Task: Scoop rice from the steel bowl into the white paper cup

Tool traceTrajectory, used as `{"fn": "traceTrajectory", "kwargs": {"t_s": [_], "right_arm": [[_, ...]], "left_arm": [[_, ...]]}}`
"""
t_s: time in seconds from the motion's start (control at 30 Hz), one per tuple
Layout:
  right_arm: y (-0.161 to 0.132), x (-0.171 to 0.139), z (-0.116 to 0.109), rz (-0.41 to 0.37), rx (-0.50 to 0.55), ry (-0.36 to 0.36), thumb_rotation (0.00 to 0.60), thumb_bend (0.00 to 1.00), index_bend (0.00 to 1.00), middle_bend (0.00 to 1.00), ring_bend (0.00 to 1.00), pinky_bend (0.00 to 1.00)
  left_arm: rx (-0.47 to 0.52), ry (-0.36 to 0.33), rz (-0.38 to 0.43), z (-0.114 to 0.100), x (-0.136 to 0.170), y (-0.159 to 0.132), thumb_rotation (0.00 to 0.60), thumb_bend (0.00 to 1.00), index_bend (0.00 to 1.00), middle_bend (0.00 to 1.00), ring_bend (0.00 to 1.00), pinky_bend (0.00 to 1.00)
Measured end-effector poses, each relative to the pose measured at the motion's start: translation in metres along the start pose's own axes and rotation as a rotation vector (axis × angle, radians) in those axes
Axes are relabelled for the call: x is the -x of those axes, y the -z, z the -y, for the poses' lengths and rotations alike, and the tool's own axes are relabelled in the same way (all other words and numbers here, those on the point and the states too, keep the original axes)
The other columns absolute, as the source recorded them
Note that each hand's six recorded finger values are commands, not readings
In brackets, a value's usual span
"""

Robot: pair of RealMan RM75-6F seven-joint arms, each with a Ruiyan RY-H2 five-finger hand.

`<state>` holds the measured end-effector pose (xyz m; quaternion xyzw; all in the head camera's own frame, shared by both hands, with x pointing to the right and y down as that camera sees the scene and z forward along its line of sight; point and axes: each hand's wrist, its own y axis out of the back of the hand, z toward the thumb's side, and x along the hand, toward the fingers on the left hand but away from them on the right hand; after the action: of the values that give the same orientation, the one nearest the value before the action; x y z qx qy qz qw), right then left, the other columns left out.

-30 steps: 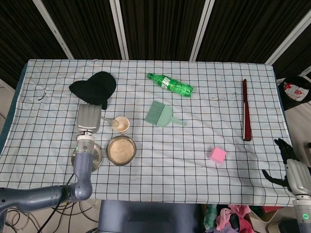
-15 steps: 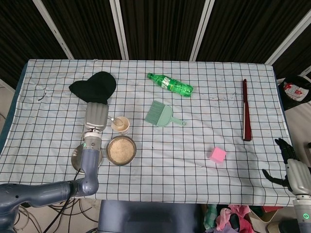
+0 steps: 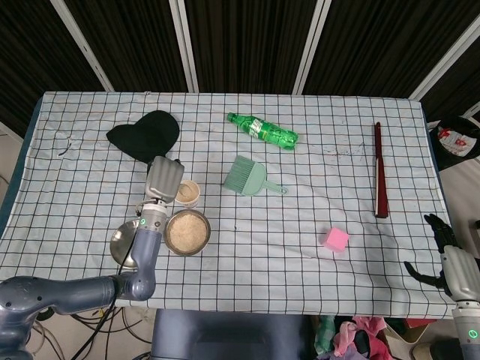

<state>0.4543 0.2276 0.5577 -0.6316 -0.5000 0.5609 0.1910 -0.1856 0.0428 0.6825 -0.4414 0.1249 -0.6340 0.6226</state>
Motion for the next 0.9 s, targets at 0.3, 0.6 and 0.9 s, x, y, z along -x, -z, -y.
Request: {"fn": "traceTrajectory", "kwargs": {"t_s": [0.3,0.6,0.9], "right_arm": [[0.000,0.000,0.000,0.004,0.014,-0.002,0.600,0.22,0.00,0.00,0.00,0.21],[-0.001,0.000,0.000,0.004,0.016,0.000,0.600,0.21,0.00,0.00,0.00,0.21],[0.000,0.000,0.000,0.004,0.019,-0.002,0.600,0.21,0.00,0.00,0.00,0.21]], "left_arm": [[-0.216,-0.143,0.102,-0.013,0.006,-0.017,0.600,0.52,0.79,1.00,1.00,1.00],[-0.546,-0.368,0.245,-0.024,0.015,-0.037,0.600,0.52,0.79,1.00,1.00,1.00],[-0.617,-0.417,0.267,-0.026,0.016,-0.037,0.600,0.52,0.79,1.00,1.00,1.00]]}}
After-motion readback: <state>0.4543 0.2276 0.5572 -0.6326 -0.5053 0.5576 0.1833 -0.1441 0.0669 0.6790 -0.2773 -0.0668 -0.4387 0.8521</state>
